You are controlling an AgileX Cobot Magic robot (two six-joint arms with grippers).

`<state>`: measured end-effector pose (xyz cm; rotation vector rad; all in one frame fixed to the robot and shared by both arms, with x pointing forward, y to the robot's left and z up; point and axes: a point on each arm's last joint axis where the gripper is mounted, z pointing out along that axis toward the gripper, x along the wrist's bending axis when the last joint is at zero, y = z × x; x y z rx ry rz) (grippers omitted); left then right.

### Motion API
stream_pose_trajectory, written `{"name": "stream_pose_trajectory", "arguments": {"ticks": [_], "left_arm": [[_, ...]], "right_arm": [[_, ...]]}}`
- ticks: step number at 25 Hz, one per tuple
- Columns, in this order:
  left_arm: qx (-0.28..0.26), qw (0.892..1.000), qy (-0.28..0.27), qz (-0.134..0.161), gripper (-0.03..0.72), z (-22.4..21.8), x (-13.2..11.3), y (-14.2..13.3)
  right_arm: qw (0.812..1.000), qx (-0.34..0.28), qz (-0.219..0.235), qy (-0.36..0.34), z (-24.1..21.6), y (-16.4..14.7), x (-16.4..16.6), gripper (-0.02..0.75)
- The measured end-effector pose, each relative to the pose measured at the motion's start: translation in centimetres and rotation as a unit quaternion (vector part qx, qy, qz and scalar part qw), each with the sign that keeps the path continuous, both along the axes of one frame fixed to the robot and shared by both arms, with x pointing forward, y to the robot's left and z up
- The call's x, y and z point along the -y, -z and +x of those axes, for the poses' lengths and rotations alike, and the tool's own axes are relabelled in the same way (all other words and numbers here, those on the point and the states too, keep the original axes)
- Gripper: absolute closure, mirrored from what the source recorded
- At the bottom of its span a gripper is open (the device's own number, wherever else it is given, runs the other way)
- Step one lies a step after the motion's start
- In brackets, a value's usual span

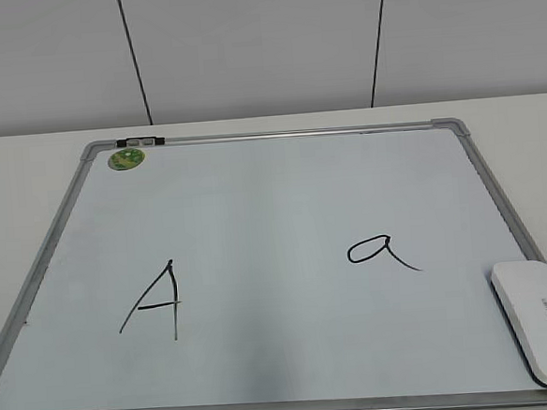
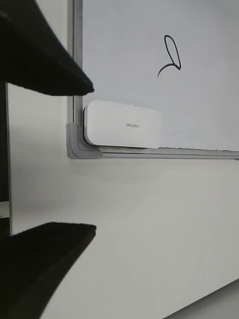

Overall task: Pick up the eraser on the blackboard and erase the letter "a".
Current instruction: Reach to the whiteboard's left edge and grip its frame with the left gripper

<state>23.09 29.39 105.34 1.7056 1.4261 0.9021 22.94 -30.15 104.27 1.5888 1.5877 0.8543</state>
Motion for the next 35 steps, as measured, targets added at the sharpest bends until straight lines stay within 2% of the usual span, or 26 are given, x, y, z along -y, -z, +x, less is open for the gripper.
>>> {"name": "stream_pose_trajectory", "arguments": {"ticks": [35], "left_arm": [[0.000, 1.000, 0.000, 0.000, 0.459, 0.00, 0.00, 0.00]], "right_arm": [[1.000, -0.001, 0.000, 0.000, -0.01, 0.01, 0.00, 0.151]]}}
